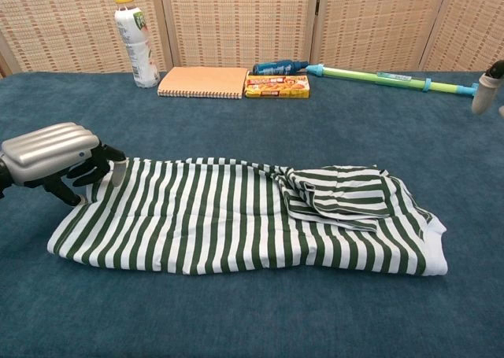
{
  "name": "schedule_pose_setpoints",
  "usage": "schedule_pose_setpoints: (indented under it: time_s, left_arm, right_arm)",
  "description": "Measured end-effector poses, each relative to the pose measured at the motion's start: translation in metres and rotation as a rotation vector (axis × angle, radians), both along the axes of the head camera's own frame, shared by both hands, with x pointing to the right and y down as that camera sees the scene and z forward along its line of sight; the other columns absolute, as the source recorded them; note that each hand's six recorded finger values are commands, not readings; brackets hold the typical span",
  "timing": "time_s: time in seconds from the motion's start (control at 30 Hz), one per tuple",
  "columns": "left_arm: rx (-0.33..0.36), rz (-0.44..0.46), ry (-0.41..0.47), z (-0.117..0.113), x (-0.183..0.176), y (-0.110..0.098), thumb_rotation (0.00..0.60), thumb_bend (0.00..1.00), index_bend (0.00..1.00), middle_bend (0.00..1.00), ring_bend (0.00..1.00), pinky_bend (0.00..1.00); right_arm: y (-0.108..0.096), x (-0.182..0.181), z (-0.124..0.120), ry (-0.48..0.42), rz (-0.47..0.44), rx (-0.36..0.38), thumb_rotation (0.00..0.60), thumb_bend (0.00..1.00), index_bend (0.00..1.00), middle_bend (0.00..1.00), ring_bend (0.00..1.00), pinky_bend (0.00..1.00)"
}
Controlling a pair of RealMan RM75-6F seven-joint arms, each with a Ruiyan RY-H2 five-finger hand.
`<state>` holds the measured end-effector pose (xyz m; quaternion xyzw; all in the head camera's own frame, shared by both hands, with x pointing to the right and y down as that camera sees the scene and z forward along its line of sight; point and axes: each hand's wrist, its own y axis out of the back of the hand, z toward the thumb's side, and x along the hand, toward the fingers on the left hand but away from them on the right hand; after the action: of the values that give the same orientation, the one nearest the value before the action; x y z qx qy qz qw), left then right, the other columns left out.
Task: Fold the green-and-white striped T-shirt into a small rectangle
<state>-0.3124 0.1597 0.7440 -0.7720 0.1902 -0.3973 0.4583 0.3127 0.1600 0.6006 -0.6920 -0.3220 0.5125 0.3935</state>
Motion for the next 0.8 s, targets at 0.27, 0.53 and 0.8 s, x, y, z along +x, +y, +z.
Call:
schedule_pose_setpoints:
  time_s: [0.27, 0.53, 0.8]
  left_arm:
    - [0.002, -0.008, 0.005, 0.001, 0.003, 0.0, 0.6, 0.34, 0.62, 0.87, 0.82, 0.93]
    - [0.0, -0.007, 0.032, -0.001, 0.011, 0.004, 0.6, 0.39, 0.66, 0.87, 0.83, 0.93]
    - [0.008, -0.002, 0.035, -0.004, 0.012, 0.003, 0.6, 0.47, 0.66, 0.88, 0.83, 0.93]
  right_arm:
    - [0.0, 0.001, 0.0, -0.004, 0.003, 0.0, 0.6, 0.57, 0.43, 0.97, 1.0, 1.0]
    - [-0.001, 0.001, -0.002, -0.016, 0.007, 0.009, 0.6, 0.57, 0.43, 0.97, 1.0, 1.0]
    - [-0.001, 0.002, -0.004, -0.027, 0.011, 0.014, 0.6, 0.57, 0.43, 0.97, 1.0, 1.0]
